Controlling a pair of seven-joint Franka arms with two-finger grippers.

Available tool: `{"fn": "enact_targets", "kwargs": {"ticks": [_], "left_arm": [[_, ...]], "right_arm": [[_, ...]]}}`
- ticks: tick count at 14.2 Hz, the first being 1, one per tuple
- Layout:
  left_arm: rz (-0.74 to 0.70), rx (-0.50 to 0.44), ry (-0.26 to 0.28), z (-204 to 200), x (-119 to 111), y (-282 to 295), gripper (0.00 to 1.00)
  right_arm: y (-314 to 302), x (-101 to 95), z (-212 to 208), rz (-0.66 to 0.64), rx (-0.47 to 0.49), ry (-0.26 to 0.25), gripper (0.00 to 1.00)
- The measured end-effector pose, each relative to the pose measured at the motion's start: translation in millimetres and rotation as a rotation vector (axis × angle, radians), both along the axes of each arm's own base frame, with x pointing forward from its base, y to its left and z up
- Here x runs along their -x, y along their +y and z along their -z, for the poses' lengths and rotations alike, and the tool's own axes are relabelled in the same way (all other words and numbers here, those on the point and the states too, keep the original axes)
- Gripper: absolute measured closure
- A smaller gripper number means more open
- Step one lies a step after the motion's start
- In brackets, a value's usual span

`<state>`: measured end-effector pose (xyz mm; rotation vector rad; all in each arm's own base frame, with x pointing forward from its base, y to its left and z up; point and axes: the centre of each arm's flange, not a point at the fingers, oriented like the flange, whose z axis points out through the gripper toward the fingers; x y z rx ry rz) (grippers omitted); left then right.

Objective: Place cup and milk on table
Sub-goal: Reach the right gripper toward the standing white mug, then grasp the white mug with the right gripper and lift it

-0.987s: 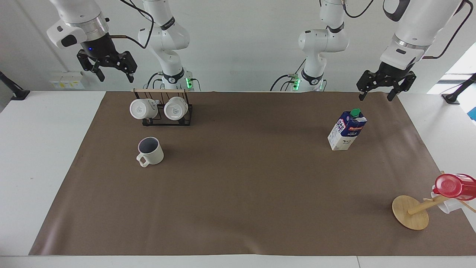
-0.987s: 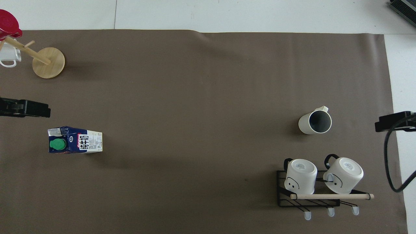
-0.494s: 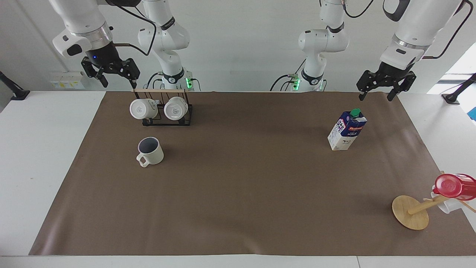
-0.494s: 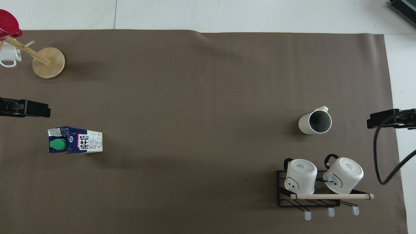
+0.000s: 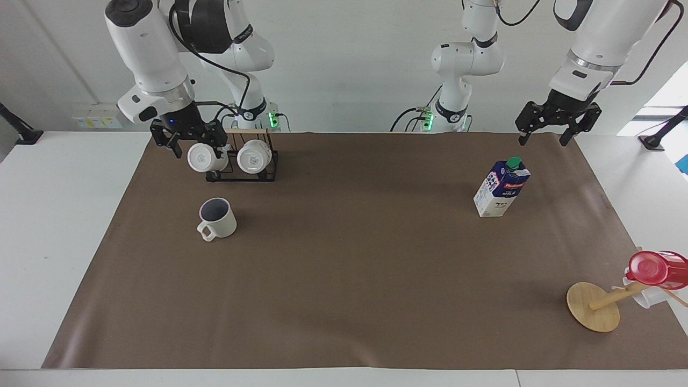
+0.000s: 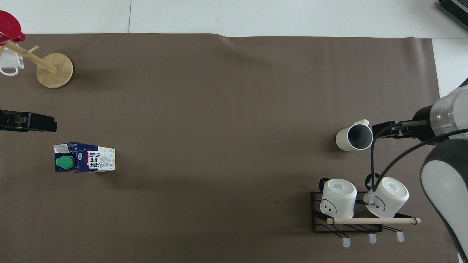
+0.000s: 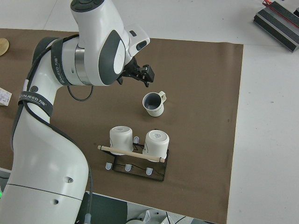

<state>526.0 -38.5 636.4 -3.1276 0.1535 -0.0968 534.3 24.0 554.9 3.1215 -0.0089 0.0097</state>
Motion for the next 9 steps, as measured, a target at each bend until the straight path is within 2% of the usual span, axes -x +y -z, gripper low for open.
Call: {"fn": "enact_targets", "kwargs": {"ticks": [5,9], "left_arm": [[0.0,0.0,0.0,0.0,0.0,-0.1,0.0],[0.0,0.0,0.0,0.0,0.0,0.0,0.0]], "right_arm": [[0.7,-4.9,53.9,-0.003,0.0,-0.005,0.0],[13.5,-18.6,102.7,-0.03,0.001,-0.002,0.0]]}}
